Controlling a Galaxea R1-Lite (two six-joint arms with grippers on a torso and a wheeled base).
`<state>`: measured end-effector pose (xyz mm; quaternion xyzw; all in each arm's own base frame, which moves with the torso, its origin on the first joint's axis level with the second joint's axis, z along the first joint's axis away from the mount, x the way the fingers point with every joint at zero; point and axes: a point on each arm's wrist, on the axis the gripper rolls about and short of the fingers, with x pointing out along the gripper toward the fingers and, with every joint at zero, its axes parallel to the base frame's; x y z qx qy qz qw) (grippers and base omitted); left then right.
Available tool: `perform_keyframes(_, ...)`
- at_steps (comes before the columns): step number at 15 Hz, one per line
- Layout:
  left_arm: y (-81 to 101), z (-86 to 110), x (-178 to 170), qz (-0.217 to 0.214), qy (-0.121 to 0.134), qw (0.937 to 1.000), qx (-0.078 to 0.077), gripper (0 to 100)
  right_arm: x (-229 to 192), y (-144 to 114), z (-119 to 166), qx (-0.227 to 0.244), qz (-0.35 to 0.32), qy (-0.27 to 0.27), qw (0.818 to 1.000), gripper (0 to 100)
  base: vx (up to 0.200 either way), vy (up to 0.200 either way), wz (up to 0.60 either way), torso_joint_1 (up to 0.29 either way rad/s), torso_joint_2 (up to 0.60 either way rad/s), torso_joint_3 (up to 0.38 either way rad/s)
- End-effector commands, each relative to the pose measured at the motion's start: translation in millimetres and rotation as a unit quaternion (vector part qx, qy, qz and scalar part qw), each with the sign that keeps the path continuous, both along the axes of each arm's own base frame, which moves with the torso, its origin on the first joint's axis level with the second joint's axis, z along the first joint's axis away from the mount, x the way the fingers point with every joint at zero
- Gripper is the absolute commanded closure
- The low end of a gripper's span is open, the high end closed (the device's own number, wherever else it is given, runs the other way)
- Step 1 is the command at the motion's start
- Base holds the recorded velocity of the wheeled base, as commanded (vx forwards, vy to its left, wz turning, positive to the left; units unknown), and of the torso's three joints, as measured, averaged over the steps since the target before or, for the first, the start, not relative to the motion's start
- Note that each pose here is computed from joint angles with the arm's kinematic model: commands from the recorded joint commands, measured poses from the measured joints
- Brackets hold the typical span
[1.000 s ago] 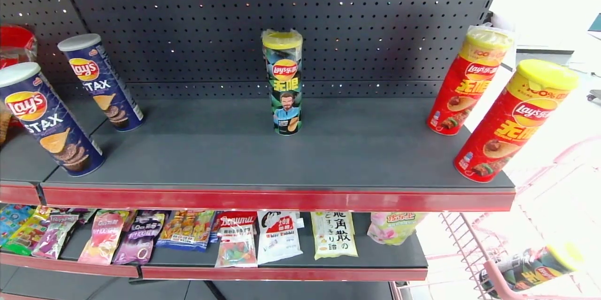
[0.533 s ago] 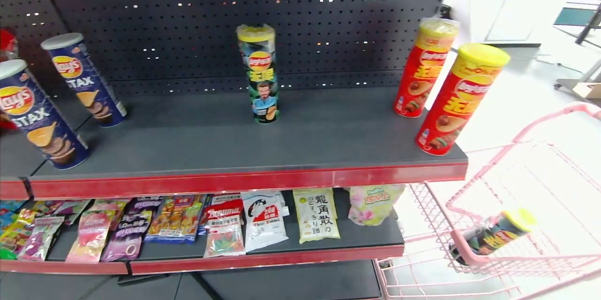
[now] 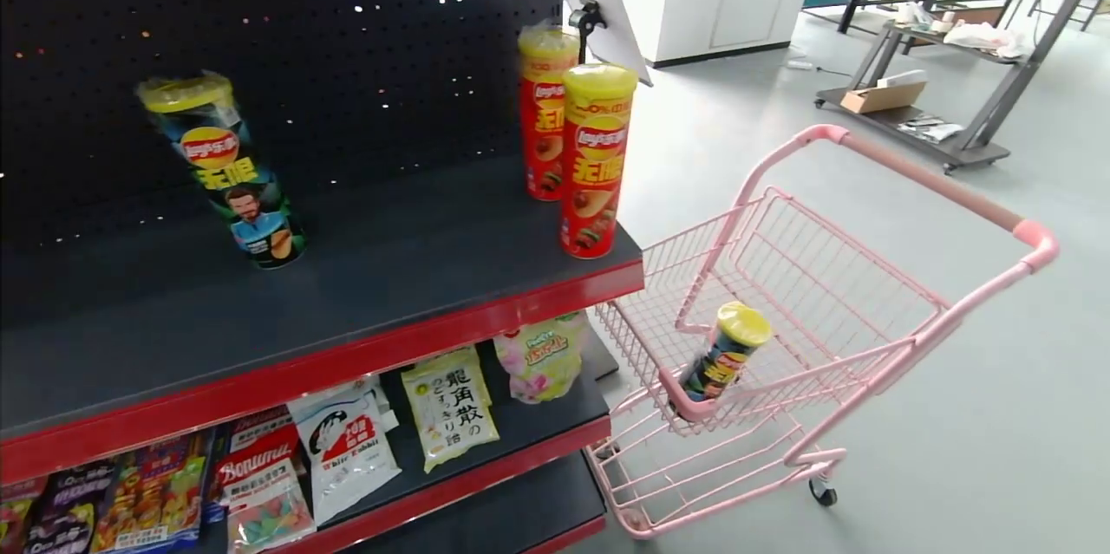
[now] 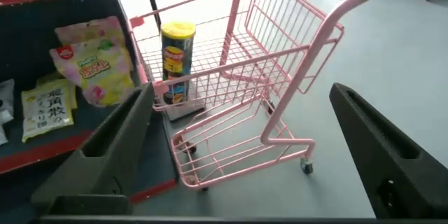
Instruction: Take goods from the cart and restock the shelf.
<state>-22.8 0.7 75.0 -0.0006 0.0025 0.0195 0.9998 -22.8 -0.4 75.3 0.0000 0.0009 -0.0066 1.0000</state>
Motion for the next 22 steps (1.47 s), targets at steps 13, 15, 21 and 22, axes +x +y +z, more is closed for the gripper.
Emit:
perform_keyframes(13,0.0,0.1,0.0,0.000,0.000,1.0000,0.000,0,0.0,-0.1,-0.1,0.002,-0.001,0.001,1.000,0,0.000,0.000,0.00,-0.092,0.25,0.154)
perform_keyframes(15,0.0,0.1,0.0,0.001,0.000,1.0000,0.000,0,0.1,-0.1,-0.1,0.000,-0.001,0.001,1.000,0,0.000,0.000,0.00,-0.183,0.53,0.337)
perform_keyframes(21,0.0,0.1,0.0,0.001,0.000,1.0000,0.000,0,0.0,-0.1,-0.1,0.001,-0.002,0.001,1.000,0,0.000,0.000,0.00,-0.164,0.54,0.366)
perform_keyframes(22,0.0,0.1,0.0,0.000,0.000,1.0000,0.000,0,0.0,-0.1,-0.1,0.001,-0.002,0.001,1.000,0,0.000,0.000,0.00,-0.139,0.52,0.373)
